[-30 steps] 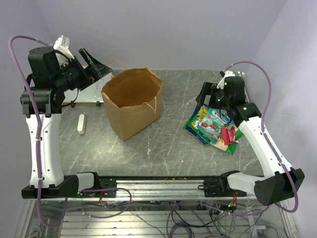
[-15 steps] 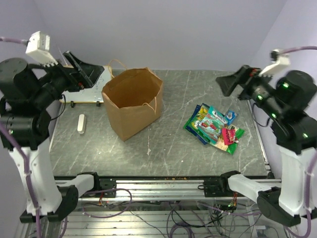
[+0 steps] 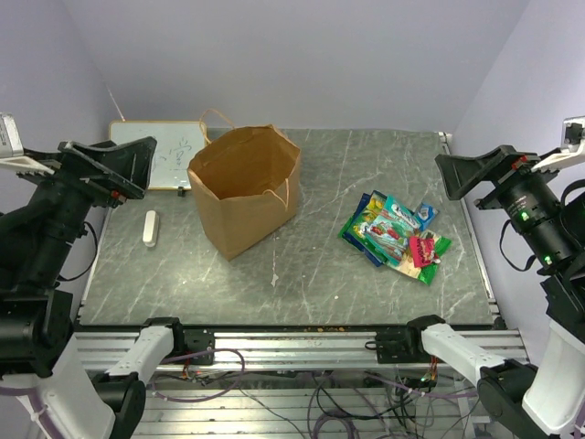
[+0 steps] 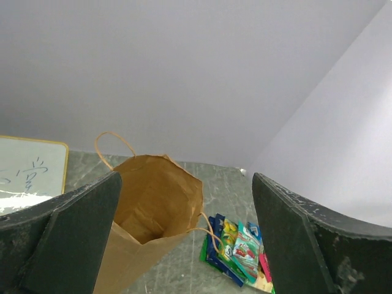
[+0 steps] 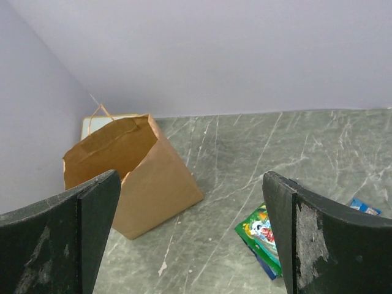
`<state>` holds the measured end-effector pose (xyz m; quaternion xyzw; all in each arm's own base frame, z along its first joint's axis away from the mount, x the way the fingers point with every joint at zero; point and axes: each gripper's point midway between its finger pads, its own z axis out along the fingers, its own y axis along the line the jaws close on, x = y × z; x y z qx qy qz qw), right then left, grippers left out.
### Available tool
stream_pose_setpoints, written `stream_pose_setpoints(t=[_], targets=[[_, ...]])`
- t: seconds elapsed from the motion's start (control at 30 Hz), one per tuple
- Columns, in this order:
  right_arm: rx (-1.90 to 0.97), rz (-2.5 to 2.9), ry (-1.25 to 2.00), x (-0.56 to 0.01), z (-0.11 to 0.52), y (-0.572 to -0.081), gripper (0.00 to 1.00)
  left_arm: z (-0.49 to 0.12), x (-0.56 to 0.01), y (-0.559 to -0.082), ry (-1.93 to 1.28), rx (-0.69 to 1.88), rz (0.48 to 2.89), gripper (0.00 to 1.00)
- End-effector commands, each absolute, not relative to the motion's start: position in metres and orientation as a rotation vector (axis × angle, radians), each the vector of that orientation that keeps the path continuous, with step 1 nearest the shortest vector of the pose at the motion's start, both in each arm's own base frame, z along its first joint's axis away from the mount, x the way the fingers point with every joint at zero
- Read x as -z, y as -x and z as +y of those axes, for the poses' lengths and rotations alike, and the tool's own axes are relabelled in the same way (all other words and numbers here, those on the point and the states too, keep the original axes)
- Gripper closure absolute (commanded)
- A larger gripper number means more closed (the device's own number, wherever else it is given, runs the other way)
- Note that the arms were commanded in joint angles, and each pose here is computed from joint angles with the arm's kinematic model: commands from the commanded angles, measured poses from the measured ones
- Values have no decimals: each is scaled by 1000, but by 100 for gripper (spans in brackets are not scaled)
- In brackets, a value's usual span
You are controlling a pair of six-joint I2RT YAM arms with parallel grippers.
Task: Take the snacks out of the paper bag
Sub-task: Reset both arms
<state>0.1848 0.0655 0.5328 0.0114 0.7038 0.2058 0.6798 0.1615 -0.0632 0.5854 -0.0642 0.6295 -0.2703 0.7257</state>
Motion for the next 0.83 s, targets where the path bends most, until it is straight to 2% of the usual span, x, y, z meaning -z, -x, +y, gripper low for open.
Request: stream_pose_setpoints(t=[0.0,0.8], targets=[[-427,1564,-41,-540,59,-184,0,-51,-578,-161,190,529,1405,2],[-332,1616,-128,-526,43,-200,0,-58,-556,-177,204,576,1482,2]])
